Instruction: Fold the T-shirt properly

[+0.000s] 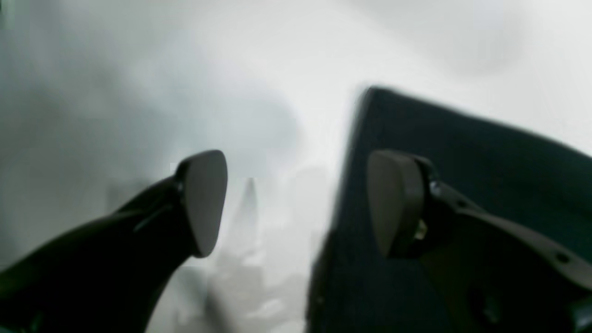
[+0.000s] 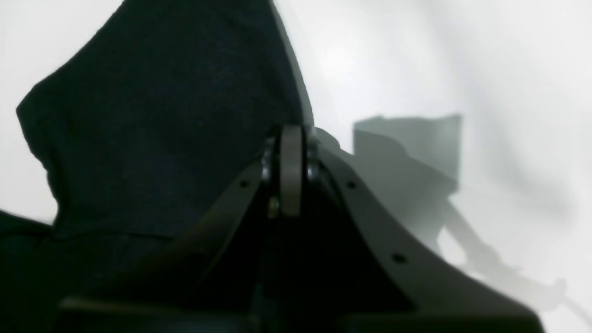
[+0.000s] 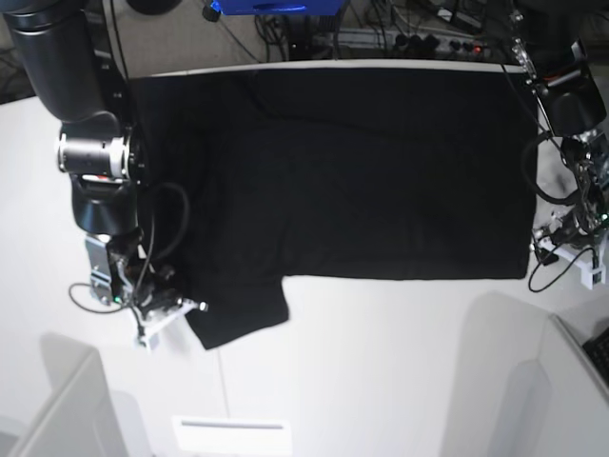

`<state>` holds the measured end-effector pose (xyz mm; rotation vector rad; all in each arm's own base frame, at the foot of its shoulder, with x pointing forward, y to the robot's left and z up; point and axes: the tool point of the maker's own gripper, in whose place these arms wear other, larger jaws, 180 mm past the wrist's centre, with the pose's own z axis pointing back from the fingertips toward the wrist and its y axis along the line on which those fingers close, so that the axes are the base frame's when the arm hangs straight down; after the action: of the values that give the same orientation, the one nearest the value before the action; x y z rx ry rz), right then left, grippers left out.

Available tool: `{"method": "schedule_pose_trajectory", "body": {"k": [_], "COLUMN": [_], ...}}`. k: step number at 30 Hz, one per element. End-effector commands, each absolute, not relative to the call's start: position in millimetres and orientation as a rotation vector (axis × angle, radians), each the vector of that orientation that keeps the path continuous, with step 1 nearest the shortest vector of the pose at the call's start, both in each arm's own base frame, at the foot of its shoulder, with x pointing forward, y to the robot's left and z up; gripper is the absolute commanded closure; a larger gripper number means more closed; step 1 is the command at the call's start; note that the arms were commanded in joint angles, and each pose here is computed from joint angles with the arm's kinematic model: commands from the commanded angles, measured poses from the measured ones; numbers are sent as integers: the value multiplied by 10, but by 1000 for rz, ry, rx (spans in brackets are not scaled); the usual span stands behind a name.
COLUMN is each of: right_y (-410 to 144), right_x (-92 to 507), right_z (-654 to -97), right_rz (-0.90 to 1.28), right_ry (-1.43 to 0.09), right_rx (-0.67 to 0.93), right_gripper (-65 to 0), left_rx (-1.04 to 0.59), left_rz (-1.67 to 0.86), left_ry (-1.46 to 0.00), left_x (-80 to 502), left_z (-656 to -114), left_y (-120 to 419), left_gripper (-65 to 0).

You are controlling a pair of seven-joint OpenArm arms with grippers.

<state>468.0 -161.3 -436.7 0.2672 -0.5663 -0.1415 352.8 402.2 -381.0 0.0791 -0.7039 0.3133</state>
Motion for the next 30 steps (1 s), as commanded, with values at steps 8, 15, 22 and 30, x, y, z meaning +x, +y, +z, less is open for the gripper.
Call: {"method": "schedule_pose_trajectory", "body": {"k": [8,15,22,30], "right_y": [-1665,-1676,-1676,-1666], "right_x": [4817,4825,4825,4825], "right_z": [-4201,-4191,-4191,-4192], "right_rz": [-137,-137,-137,-137], "right_ry": [-597,-601,-601,-600], "right_rx": [259,258,258,259], "right_gripper": [0,0,0,0], "left_rx": [58,43,30,30], "left_rz": [285,262,287,285], "left_ry": [-795,-757,-735,-720], "left_x": [4009,4160,4172,4144], "left_z": [-3697,-3824,-3881,-3936], "left_y": [3966,3855,3859,3840], "left_gripper": [-444,-444,-444,-426]}}
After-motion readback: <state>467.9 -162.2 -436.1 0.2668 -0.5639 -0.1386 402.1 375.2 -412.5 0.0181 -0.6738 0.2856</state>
